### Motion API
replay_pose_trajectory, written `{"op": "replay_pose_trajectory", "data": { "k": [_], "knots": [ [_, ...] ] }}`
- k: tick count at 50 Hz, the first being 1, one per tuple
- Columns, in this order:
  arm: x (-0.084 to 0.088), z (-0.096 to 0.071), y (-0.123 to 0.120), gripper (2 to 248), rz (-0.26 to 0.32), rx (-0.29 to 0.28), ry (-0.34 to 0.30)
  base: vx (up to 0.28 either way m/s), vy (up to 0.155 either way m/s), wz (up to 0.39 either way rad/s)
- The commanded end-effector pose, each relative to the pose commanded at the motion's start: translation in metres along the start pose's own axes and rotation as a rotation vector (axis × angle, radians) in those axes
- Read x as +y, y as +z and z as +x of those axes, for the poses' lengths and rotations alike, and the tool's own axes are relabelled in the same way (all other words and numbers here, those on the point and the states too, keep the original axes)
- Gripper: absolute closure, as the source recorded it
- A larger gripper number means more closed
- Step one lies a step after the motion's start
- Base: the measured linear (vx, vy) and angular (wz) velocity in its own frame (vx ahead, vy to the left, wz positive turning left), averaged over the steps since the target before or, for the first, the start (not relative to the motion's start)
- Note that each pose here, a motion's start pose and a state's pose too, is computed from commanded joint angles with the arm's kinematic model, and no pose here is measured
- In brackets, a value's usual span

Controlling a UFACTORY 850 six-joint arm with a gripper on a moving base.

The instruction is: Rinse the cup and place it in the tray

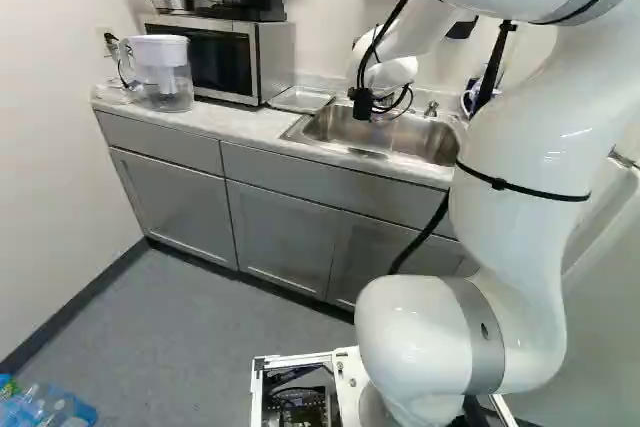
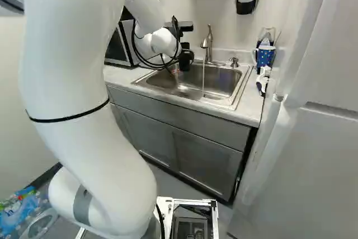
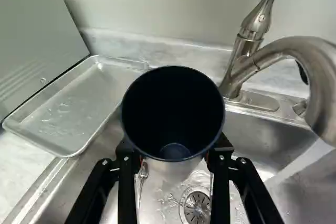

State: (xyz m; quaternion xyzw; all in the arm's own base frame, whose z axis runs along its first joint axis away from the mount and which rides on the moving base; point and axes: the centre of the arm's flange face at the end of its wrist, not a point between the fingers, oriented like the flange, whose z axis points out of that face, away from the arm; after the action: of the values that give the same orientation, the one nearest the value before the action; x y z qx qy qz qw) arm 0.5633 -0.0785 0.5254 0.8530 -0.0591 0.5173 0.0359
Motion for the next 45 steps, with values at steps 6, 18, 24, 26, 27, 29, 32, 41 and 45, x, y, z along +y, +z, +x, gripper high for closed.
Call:
{"op": "replay_pose_trajectory", "data": {
  "k": [6,18,24,26,27,29,32,41,45],
  "knots": [
    [0.000,-0.006,0.004,124,0.000,-0.012,0.000,0.000,0.000,0.000],
    [0.000,-0.017,0.013,124,0.000,-0.038,0.000,0.000,0.000,0.000],
    [0.001,-0.023,0.017,124,-0.001,-0.054,0.001,0.000,0.000,0.000],
    [0.001,-0.025,0.019,124,-0.002,-0.059,0.001,0.000,0.000,0.000],
    [0.001,-0.026,0.020,124,-0.002,-0.062,0.001,0.000,0.000,0.000],
    [0.002,-0.027,0.020,124,-0.003,-0.066,0.001,0.000,0.000,0.000],
    [0.003,-0.027,0.020,124,-0.004,-0.068,0.002,0.000,0.000,0.000],
    [0.008,-0.030,0.016,124,-0.012,-0.075,0.007,0.000,0.000,0.000],
    [0.012,-0.031,0.013,124,-0.018,-0.076,0.010,0.000,0.000,0.000]
  ]
}}
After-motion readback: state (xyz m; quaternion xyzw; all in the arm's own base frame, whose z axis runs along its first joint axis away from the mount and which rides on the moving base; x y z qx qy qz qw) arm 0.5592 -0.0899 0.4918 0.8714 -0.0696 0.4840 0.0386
